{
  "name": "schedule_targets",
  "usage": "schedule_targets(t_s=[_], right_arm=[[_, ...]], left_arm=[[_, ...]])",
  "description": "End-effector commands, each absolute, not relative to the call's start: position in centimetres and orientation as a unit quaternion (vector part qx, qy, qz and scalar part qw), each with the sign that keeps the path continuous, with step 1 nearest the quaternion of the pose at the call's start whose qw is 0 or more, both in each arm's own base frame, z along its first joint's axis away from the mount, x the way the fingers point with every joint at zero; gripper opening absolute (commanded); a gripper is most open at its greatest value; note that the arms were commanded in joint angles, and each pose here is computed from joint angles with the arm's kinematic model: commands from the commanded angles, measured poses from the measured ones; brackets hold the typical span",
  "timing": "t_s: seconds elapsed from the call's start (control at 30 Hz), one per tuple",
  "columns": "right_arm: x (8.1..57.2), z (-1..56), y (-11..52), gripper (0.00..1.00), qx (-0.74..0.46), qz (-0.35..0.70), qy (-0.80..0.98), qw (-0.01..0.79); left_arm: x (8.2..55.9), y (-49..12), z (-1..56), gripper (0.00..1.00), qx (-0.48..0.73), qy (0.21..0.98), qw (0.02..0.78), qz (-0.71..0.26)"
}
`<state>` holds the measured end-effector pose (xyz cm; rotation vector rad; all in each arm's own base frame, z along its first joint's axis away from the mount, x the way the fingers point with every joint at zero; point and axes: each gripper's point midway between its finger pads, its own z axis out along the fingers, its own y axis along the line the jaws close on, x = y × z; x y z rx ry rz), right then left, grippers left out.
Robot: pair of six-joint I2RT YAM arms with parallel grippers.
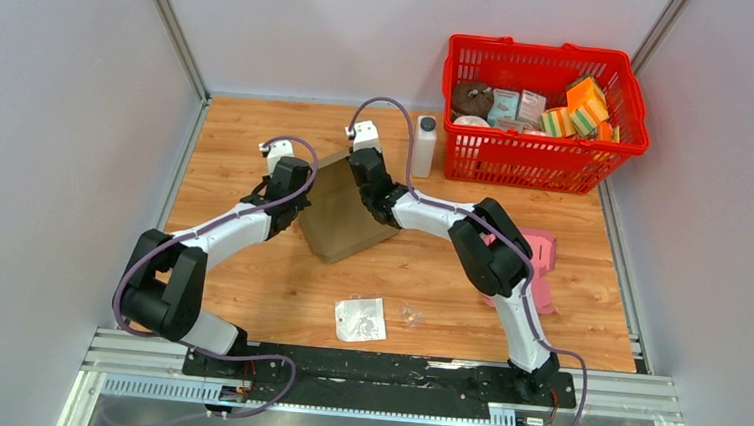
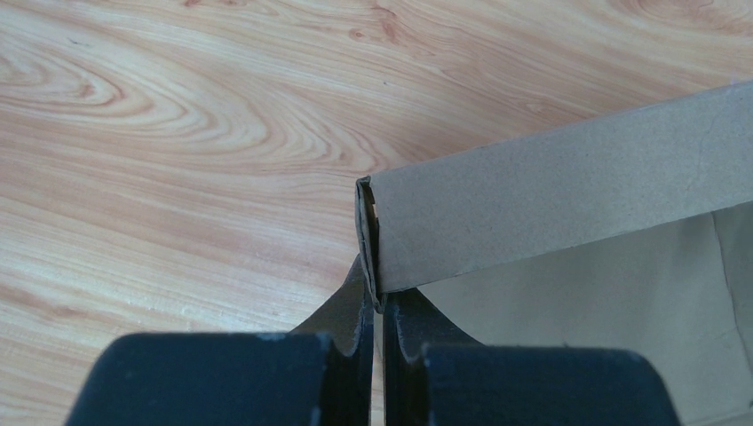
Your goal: Fold the paper box
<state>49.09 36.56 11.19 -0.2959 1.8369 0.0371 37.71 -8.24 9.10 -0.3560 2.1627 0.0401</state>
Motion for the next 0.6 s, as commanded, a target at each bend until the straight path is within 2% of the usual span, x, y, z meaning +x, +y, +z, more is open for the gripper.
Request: schedule_targets(t_s=[0.0,0.07,0.1,0.17,0.2,0.23,0.27,0.3,0.4,0.5,0.57], right_arm=[[48.8,12.3,34.4,0.52,-0.117,0.024,0.802,0.586],[47.2,14.1,32.3,0.71,-0.089,0.043,0.821,0.563],[46.3,13.5,31.4,0.87,-0.083,0.050,0.836,0.541],[44.3,13.1,29.1,0.94,-0.076,0.056,0.875,0.475],[43.4,12.8,29.0,0.96,-0.088,0.070,0.886,0.450],[42.6,12.4,28.5,0.96,-0.095,0.071,0.894,0.431],[41.5,12.7,28.0,0.96,-0.104,0.077,0.900,0.417],[40.5,12.7,28.3,0.96,-0.116,0.097,0.903,0.402],[38.4,12.2,28.4,0.96,-0.128,0.151,0.909,0.367],[36.3,10.3,29.2,0.94,-0.136,0.185,0.922,0.313],[35.3,9.3,29.3,0.92,-0.118,0.197,0.930,0.287]], left_arm=[[37.1,-8.2,8.4,0.00,-0.151,0.889,0.432,0.022],[37.1,-7.9,8.4,0.00,-0.155,0.889,0.429,0.032],[36.9,-7.8,8.3,0.00,-0.156,0.891,0.426,0.037],[36.9,-7.6,8.3,0.00,-0.157,0.889,0.427,0.039],[37.0,-7.7,8.3,0.00,-0.158,0.889,0.429,0.038],[36.9,-7.8,8.4,0.09,-0.156,0.890,0.428,0.032],[36.8,-8.0,8.7,0.20,-0.157,0.889,0.430,0.027],[36.6,-8.0,8.9,0.39,-0.158,0.888,0.431,0.022],[34.7,-7.6,9.8,0.71,-0.177,0.885,0.431,0.001],[31.7,-7.5,11.4,0.74,-0.199,0.888,0.412,-0.045],[29.8,-7.4,13.3,0.72,-0.210,0.877,0.424,-0.081]])
